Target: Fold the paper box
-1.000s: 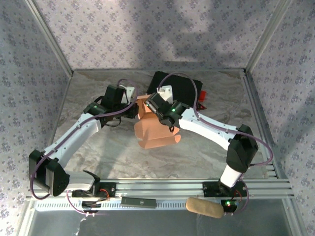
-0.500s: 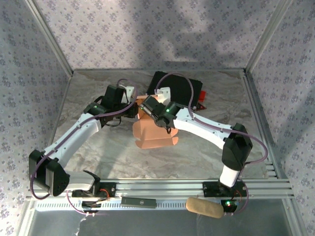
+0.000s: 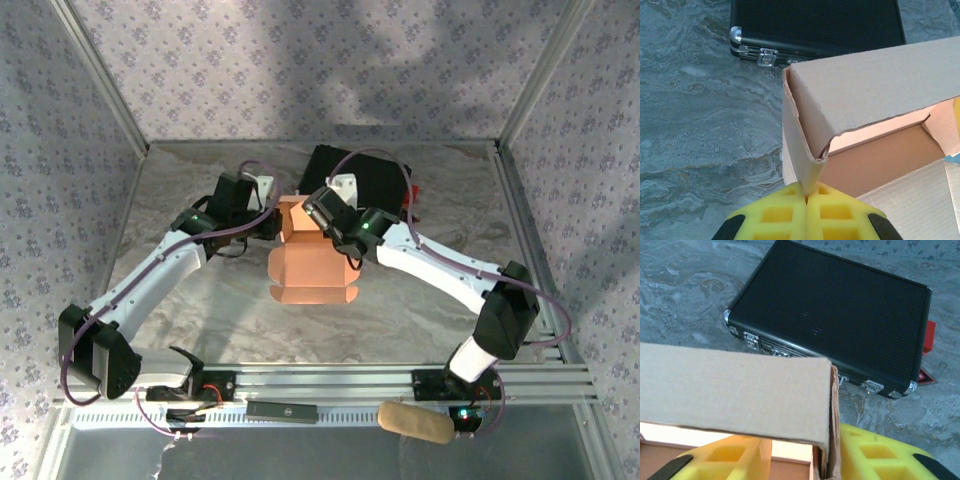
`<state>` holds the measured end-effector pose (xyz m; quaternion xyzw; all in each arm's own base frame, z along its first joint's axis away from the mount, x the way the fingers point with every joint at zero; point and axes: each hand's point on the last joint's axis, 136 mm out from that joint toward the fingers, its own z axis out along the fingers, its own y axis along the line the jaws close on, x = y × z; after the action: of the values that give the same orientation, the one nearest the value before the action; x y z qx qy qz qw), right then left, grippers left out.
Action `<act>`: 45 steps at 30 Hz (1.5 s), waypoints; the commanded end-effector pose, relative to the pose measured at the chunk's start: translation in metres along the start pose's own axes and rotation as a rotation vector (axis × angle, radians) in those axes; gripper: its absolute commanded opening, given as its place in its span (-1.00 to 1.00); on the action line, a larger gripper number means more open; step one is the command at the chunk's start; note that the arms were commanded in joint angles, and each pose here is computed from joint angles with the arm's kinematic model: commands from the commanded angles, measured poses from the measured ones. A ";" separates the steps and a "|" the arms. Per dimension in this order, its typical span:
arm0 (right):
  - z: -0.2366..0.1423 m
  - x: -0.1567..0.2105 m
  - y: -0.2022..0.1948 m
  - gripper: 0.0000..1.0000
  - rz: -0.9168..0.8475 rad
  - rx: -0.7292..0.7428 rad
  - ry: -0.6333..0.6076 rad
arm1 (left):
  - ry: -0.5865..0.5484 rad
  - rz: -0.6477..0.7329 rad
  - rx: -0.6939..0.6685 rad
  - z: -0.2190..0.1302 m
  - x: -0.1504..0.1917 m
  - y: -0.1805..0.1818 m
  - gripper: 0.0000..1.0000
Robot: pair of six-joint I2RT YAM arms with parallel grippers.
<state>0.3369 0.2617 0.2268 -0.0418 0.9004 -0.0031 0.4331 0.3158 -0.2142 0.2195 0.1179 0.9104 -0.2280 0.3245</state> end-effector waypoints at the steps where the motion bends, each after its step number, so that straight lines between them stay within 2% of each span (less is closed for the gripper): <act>1: -0.007 -0.001 -0.007 -0.12 0.018 -0.009 -0.010 | -0.046 -0.002 0.010 -0.007 -0.009 -0.005 -1.00; 4: -0.007 0.003 -0.009 -0.08 0.022 -0.012 -0.008 | -0.046 -0.003 0.010 -0.007 -0.009 -0.005 -1.00; 7: -0.004 0.003 -0.010 -0.39 0.032 0.009 -0.010 | -0.045 -0.004 0.014 -0.006 -0.008 -0.006 -1.00; 10: 0.001 0.004 -0.011 -0.48 0.028 0.043 0.005 | -0.049 -0.007 0.017 -0.005 -0.009 -0.006 -1.00; 17: 0.007 0.011 -0.005 -1.00 0.039 0.074 0.034 | -0.077 -0.012 0.066 0.000 -0.010 -0.012 -1.00; 26: 0.031 0.041 0.001 -1.00 0.037 0.018 0.102 | -0.101 -0.022 0.104 0.034 0.010 -0.004 -1.00; 33: 0.058 0.053 0.012 -1.00 0.022 -0.021 0.091 | -0.136 -0.041 0.073 0.057 0.027 0.010 -1.00; 41: 0.080 0.072 0.016 -1.00 0.006 -0.015 0.147 | -0.108 -0.039 0.030 0.087 0.053 0.023 -1.00; 45: 0.087 0.078 0.014 -1.00 0.005 -0.030 0.182 | -0.103 -0.028 0.030 0.095 0.059 0.028 -0.89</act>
<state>0.3508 0.2611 0.1121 -0.0444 0.9350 -0.0243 0.3509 0.3252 -0.2201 0.0978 0.0839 0.9081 -0.2289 0.3403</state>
